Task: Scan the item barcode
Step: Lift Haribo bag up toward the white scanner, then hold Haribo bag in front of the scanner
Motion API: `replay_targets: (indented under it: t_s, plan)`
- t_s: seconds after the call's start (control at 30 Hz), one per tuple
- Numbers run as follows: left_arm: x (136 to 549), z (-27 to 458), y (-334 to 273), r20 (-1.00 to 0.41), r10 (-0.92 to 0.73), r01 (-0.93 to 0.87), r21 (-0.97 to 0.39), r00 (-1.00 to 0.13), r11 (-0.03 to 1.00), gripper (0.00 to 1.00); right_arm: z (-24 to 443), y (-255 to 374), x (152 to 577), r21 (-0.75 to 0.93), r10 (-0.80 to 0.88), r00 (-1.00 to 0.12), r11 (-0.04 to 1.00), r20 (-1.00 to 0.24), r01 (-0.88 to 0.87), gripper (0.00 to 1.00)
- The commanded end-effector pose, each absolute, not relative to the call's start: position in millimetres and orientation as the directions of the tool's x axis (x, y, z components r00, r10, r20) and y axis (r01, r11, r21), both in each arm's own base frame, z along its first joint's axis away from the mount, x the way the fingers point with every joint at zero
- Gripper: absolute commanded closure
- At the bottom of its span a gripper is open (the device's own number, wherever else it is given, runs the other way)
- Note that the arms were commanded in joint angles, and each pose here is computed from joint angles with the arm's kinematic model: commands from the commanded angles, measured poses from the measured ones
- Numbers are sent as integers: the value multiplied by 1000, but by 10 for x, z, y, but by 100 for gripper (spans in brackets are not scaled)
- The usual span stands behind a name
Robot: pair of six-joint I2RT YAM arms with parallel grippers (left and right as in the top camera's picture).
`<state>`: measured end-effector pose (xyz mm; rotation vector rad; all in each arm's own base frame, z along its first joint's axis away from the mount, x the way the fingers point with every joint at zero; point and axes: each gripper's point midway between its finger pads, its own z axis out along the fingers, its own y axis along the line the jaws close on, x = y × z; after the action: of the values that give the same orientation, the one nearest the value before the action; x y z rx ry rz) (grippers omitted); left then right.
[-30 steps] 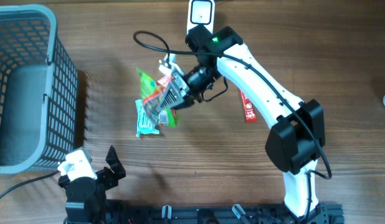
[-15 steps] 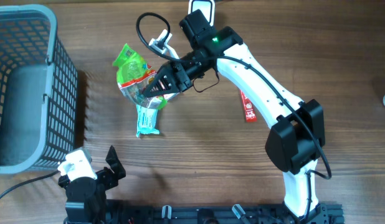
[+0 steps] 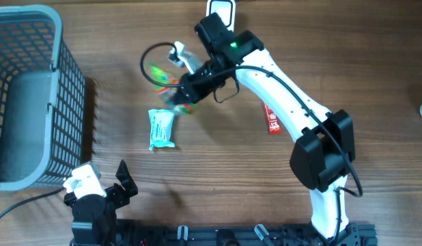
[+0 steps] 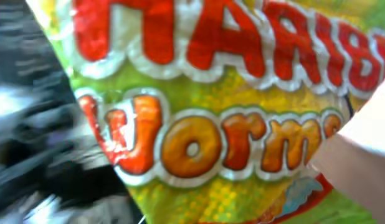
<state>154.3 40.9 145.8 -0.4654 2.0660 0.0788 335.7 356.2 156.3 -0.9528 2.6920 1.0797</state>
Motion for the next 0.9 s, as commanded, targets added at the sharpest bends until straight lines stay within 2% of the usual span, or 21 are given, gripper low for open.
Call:
replay_targets:
  t_s: [0.0,0.07,0.2,0.3,0.43,0.57,0.87]
  plan:
    - [1540,1451,431,-845,-299,-371,-132,-442,919,0,1321,2776,3941,141,-290,-915,931,-280,-338,96]
    - [1540,1450,431,-845,-299,-371,-131,-443,919,0,1323,2575,4043,37,-245,-921,963,-303,-268,96]
    - [1540,1450,431,-845,-299,-371,-132,-443,919,0,1461,2381,4391,-115,-218,-870,976,-443,-186,96]
    - [1540,1450,431,-845,-299,-371,-131,-443,919,0,1642,2418,4687,-192,-295,-778,955,-554,-225,95]
    - [1540,1451,431,-845,-299,-371,-132,-442,919,0,1981,2415,5108,-288,-336,-632,940,-698,-181,96]
    - [1540,1450,431,-845,-299,-371,-131,-443,919,0,2102,2394,5496,-330,-353,-520,933,-778,-139,95]
    - [1540,1450,431,-845,-299,-371,-131,-443,919,0,1875,2594,6124,-396,-393,-303,917,-868,-55,95]
